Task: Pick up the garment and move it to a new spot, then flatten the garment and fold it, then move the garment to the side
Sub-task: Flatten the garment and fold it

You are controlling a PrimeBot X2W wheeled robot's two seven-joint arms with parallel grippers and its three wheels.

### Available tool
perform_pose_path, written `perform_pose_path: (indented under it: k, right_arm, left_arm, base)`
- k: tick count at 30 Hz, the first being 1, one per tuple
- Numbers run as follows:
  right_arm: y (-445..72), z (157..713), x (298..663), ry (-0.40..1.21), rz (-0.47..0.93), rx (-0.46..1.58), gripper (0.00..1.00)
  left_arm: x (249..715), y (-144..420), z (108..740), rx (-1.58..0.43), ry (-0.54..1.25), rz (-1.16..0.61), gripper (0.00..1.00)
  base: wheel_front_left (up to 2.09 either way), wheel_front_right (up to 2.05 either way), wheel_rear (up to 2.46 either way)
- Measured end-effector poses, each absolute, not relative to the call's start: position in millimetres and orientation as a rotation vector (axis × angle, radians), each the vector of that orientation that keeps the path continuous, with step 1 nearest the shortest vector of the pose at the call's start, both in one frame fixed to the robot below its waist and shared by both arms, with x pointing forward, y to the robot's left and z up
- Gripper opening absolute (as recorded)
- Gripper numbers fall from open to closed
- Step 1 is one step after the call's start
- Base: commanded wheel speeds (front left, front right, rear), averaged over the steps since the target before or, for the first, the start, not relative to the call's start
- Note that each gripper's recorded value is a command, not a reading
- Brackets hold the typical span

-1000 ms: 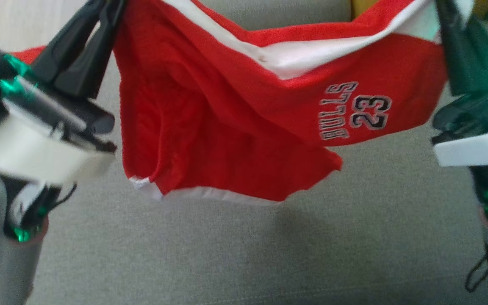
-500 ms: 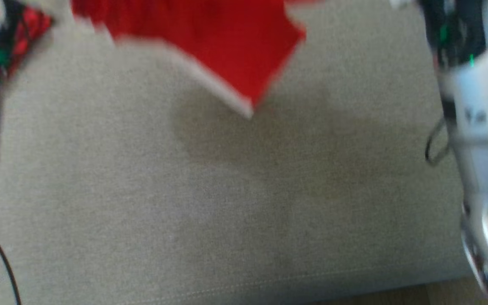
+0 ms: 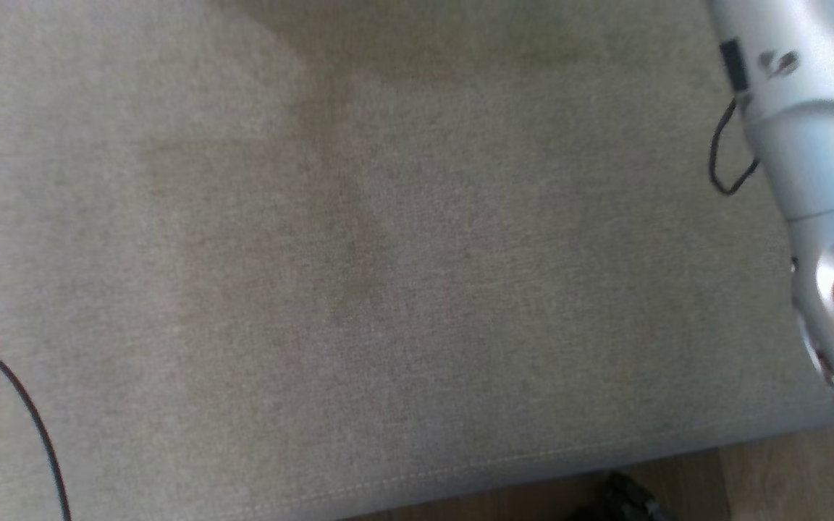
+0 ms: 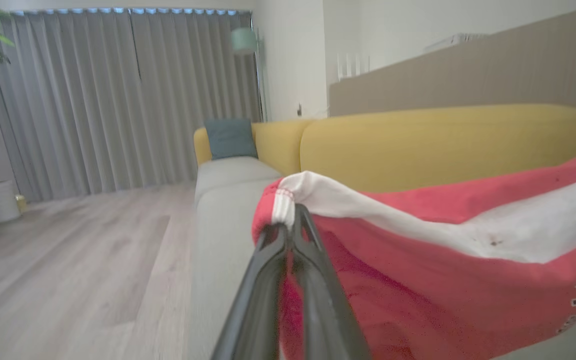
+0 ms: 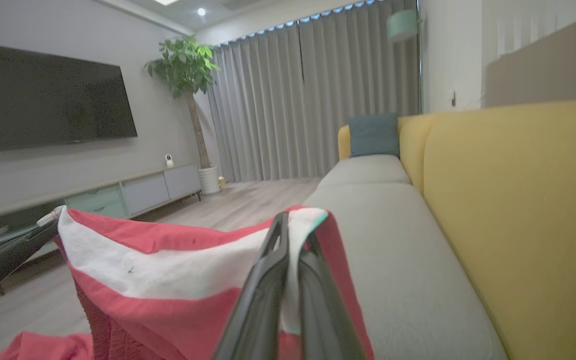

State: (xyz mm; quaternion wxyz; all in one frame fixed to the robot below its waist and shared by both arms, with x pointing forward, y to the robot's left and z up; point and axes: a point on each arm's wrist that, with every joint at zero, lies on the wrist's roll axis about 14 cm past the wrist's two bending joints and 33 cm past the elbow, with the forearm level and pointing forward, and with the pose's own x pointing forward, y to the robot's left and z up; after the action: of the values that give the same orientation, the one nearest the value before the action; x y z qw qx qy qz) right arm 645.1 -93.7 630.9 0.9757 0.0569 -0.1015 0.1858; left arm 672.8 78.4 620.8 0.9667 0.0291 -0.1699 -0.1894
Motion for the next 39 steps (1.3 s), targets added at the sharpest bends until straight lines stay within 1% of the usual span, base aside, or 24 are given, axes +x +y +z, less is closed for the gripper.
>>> perform_pose_path:
  k: [3,5,8,10,15,20,25,31,39]
  right_arm:
    - [-94,570,651,-0.088,0.366,0.116,0.00]
    - [-97,530,651,-0.013,0.351,0.122,0.00]
    - [-94,490,646,0.057,0.349,0.137,0.00]
    - [-88,480,641,0.073,0.358,0.157,0.00]
    - [-82,494,624,0.019,0.400,0.196,0.00]
    - [-103,497,591,-0.008,0.384,0.236,0.00]
    - [-119,484,538,0.022,0.360,0.276,0.00]
    - [-132,481,476,0.047,0.325,0.326,0.00]
    - [-135,495,404,0.078,0.310,0.368,0.00]
  left_arm:
    - [680,83,554,0.026,-0.202,-0.375,0.00]
    - [678,80,520,-0.012,-0.134,-0.384,0.00]
    - [671,75,497,-0.062,-0.088,-0.399,0.00]
    - [665,79,498,-0.075,-0.099,-0.400,0.00]
    - [641,85,509,-0.138,-0.135,-0.403,0.00]
    - [596,87,502,-0.201,-0.112,-0.421,0.00]
    - [536,89,492,-0.259,-0.067,-0.427,0.00]
    - [464,83,486,-0.314,-0.018,-0.411,0.00]
    - [399,83,500,-0.376,-0.026,-0.359,0.00]
  base:
    - [0.00,0.00,0.00]
    - [0.00,0.00,0.00]
    - [0.00,0.00,0.00]
    - [0.00,0.00,0.00]
    - [0.00,0.00,0.00]
    - [0.00,0.00,0.00]
    - [0.00,0.00,0.00]
    - [0.00,0.00,0.00]
    - [0.00,0.00,0.00]
